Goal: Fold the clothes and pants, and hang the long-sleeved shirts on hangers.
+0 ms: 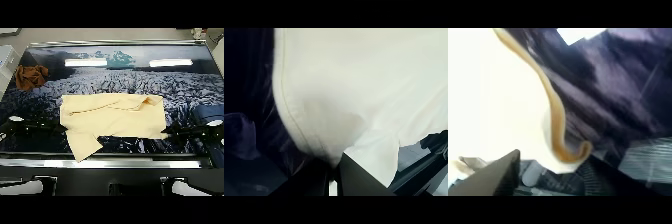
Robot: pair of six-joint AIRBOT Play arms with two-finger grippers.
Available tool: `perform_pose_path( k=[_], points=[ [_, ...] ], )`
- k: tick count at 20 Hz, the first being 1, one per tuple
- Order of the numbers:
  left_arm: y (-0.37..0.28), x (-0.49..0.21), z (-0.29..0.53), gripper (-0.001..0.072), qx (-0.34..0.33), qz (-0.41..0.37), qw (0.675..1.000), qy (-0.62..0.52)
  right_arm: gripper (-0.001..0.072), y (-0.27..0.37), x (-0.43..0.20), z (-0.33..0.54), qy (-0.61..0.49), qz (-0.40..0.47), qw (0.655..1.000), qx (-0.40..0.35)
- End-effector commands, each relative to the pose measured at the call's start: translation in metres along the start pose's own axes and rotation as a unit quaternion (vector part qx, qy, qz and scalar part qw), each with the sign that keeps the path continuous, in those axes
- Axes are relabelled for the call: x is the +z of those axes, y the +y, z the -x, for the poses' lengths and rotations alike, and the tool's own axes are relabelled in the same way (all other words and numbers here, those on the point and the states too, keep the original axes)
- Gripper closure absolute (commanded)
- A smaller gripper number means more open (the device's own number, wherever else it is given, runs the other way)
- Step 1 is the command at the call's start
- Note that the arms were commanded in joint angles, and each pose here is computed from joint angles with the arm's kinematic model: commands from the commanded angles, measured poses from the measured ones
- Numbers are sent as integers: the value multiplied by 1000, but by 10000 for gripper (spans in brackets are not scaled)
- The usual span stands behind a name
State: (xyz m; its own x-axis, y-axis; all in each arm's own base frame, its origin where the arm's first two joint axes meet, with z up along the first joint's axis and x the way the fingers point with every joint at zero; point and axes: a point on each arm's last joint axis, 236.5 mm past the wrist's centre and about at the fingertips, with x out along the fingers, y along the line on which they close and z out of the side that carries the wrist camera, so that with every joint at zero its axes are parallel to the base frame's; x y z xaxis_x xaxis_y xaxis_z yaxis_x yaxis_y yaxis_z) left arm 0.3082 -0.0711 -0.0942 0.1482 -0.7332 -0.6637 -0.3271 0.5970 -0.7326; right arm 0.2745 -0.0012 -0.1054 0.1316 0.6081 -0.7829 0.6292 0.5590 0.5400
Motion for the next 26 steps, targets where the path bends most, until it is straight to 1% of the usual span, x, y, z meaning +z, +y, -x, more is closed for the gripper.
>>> perform_pose_path(
  k=[1, 2, 3, 4, 5, 7, 9, 11, 12, 13, 14, 15, 16, 17, 18, 19, 20, 21, 24, 26],
  points=[
    [-6, -6, 2, 685, -8, -3, 1000, 11, 327, 3, 16, -6, -30, -30, 999, 16],
    [-7, -8, 2, 685, -10, -3, 1000, 14, 407, 3, 18, -6, -33, -38, 999, 15],
    [-7, -8, 2, 685, -10, -3, 1000, 15, 454, 3, 17, -6, -32, -40, 999, 17],
    [-7, -8, 2, 685, -10, -4, 1000, 14, 615, 4, 14, -6, -25, -39, 999, 17],
    [-8, -8, 3, 685, -10, -4, 1000, 13, 665, 5, 10, -6, -18, -32, 999, 19],
    [-12, -6, 5, 686, -9, 1, 1000, 8, 668, 11, 2, -3, -1, 1, 1000, 27],
    [-28, 9, 19, 687, -11, -27, 999, -20, 668, 29, 10, 16, -16, 45, 998, 35],
    [-68, 43, 57, 687, -10, -87, 993, -83, 668, 74, 40, 68, -96, 108, 988, 51],
    [-100, 62, 85, 687, -11, -127, 984, -125, 668, 104, 55, 106, -151, 154, 975, 54],
    [-142, 76, 121, 687, -18, -182, 967, -176, 668, 142, 65, 157, -221, 222, 948, 55],
    [-196, 84, 169, 687, -24, -247, 938, -241, 668, 182, 67, 213, -293, 289, 910, 52],
    [-254, 82, 224, 687, -24, -314, 895, -316, 668, 226, 57, 277, -374, 351, 857, 48],
    [-309, 66, 279, 687, -24, -372, 843, -388, 668, 264, 35, 338, -449, 392, 802, 48],
    [-364, 34, 335, 686, -26, -426, 778, -461, 668, 299, -1, 399, -524, 426, 736, 48],
    [-406, -5, 378, 686, -27, -466, 718, -517, 668, 325, -45, 449, -583, 452, 673, 45],
    [-435, -49, 413, 686, -19, -498, 660, -562, 667, 338, -88, 480, -619, 465, 631, 47],
    [-449, -84, 432, 686, -4, -516, 625, -586, 667, 344, -131, 496, -638, 465, 611, 59],
    [-454, -116, 444, 686, 2, -516, 606, -606, 667, 345, -163, 499, -642, 466, 604, 71],
    [-453, -177, 459, 687, 6, -503, 582, -639, 667, 330, -224, 502, -664, 463, 584, 55],
    [-457, -209, 466, 687, 7, -512, 553, -657, 667, 329, -252, 520, -699, 455, 548, 61]
  ],
)
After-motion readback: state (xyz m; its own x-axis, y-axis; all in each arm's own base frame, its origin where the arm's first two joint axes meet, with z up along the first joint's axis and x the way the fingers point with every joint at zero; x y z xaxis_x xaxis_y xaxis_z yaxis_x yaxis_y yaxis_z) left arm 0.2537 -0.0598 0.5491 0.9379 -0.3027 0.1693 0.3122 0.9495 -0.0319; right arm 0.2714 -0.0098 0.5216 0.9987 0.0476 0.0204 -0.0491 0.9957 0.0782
